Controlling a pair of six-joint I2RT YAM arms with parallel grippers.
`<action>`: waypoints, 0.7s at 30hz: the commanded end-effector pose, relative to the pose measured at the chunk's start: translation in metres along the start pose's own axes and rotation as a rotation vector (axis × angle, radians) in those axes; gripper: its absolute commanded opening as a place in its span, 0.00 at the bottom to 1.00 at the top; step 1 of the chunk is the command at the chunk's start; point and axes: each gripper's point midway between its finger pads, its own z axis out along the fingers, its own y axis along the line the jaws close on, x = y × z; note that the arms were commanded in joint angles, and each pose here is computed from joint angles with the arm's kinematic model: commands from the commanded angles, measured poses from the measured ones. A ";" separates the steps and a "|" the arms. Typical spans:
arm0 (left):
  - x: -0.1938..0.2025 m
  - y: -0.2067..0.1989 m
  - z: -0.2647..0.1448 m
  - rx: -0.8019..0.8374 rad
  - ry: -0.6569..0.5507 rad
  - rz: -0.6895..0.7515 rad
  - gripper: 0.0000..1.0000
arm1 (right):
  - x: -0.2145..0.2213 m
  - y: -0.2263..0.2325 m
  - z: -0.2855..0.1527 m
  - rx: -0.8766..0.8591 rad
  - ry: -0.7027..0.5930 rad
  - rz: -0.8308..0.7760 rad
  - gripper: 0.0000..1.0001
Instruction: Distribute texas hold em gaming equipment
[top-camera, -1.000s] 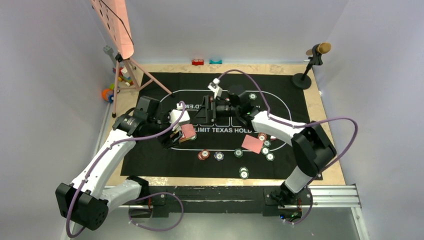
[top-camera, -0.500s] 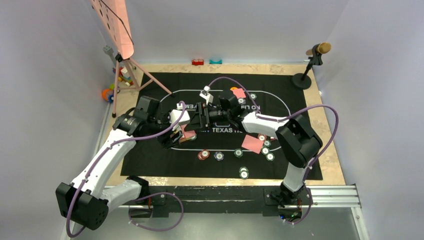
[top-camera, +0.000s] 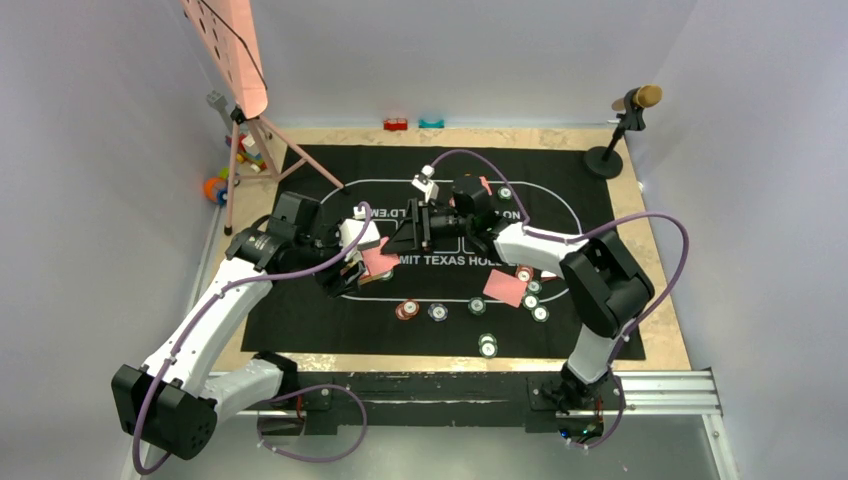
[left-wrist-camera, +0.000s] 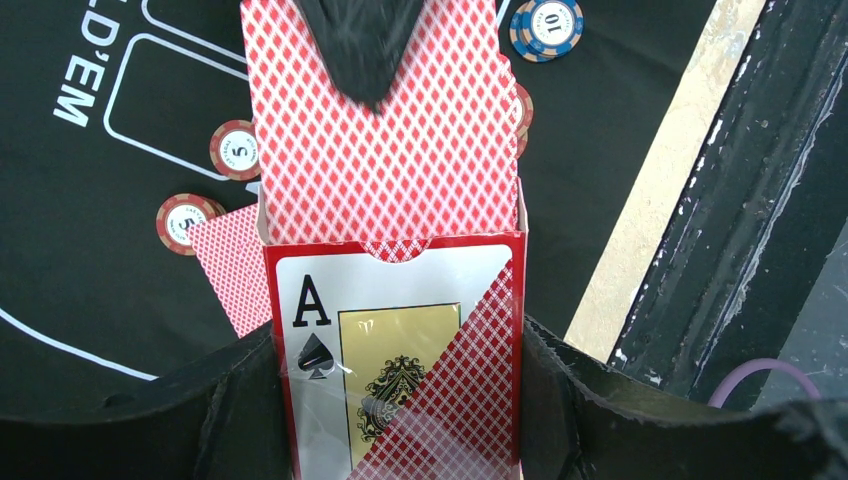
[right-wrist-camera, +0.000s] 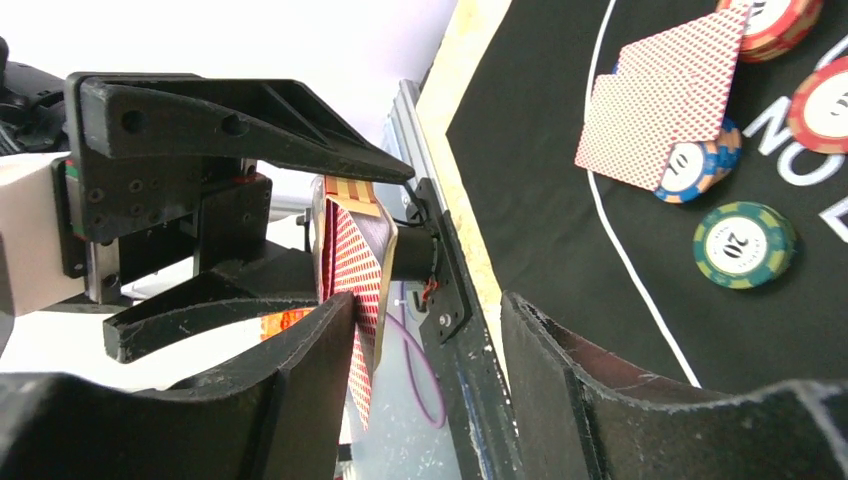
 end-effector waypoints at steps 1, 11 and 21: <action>-0.021 0.004 -0.005 -0.012 -0.077 0.019 0.43 | -0.013 0.010 -0.017 -0.011 -0.051 -0.040 0.57; -0.020 0.005 -0.006 -0.020 -0.074 0.023 0.42 | -0.020 0.021 -0.030 -0.022 -0.080 -0.048 0.28; -0.019 0.005 -0.006 -0.019 -0.071 0.020 0.41 | -0.047 0.021 -0.071 0.011 -0.169 -0.057 0.00</action>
